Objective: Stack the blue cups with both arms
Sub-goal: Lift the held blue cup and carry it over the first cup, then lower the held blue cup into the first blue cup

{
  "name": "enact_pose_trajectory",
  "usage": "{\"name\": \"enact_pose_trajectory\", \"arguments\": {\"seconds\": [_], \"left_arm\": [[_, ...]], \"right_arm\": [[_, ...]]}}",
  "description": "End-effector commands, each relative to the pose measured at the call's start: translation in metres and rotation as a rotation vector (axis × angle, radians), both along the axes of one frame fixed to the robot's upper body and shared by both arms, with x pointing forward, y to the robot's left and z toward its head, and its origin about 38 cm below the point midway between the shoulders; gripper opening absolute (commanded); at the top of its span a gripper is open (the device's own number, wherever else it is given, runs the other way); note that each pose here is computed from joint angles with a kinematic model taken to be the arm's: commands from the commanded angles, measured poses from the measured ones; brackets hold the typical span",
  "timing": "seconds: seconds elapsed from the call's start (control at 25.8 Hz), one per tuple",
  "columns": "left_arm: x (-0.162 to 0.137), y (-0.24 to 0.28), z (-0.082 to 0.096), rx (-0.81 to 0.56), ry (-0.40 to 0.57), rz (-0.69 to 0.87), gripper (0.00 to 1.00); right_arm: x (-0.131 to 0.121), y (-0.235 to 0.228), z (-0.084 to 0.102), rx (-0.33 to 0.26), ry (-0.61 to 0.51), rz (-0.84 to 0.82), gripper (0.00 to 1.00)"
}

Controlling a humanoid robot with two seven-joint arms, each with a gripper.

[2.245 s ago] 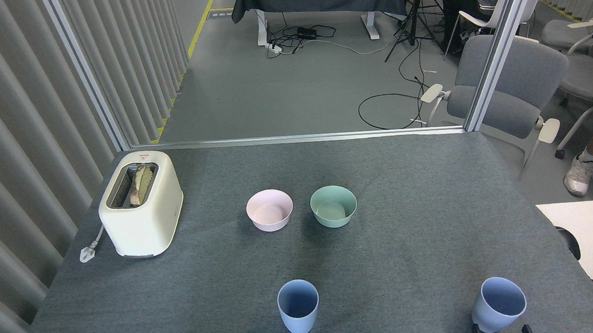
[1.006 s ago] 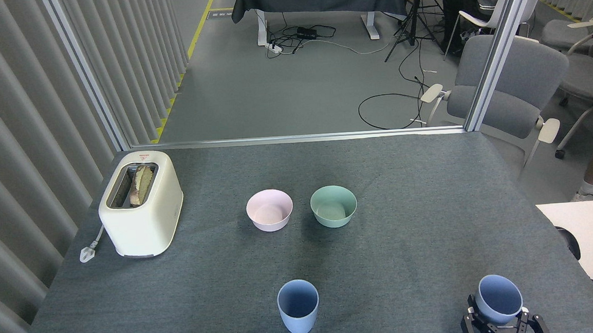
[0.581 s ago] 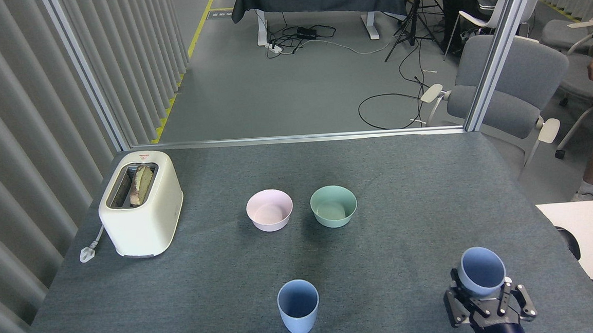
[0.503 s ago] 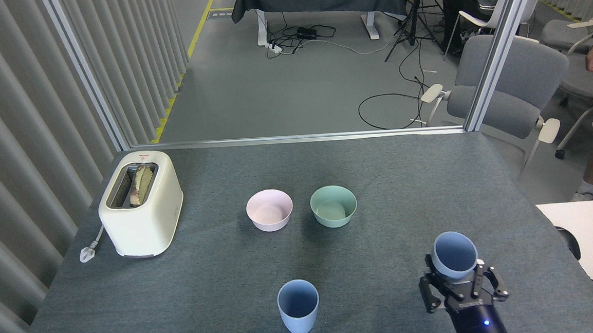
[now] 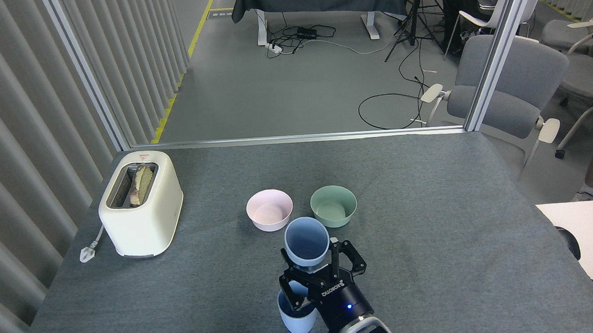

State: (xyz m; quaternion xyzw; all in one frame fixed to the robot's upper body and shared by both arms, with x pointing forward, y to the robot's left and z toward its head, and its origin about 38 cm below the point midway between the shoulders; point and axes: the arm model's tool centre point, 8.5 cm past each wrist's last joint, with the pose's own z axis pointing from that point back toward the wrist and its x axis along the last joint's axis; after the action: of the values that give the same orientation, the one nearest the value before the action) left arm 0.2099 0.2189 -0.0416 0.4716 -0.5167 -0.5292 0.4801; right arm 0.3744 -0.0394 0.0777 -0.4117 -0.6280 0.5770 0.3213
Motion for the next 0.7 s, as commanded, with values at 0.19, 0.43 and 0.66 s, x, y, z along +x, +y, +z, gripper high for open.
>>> {"name": "enact_pose_trajectory", "arguments": {"seconds": [0.19,0.43,0.66], "left_arm": [[0.001,-0.001,0.0,-0.003,-0.002,-0.003,1.0],[0.001,-0.001,-0.001,-0.002,0.001,-0.002,1.0],[0.001,0.0,0.0,0.0,0.0,-0.001,1.0]], "right_arm": [[-0.033,0.037,-0.012,-0.022,0.034,0.082,0.71],[-0.04,0.033,-0.021,-0.027,0.056,0.074,0.72],[-0.042,0.02,-0.016,-0.019,0.035,0.051,0.72]]}}
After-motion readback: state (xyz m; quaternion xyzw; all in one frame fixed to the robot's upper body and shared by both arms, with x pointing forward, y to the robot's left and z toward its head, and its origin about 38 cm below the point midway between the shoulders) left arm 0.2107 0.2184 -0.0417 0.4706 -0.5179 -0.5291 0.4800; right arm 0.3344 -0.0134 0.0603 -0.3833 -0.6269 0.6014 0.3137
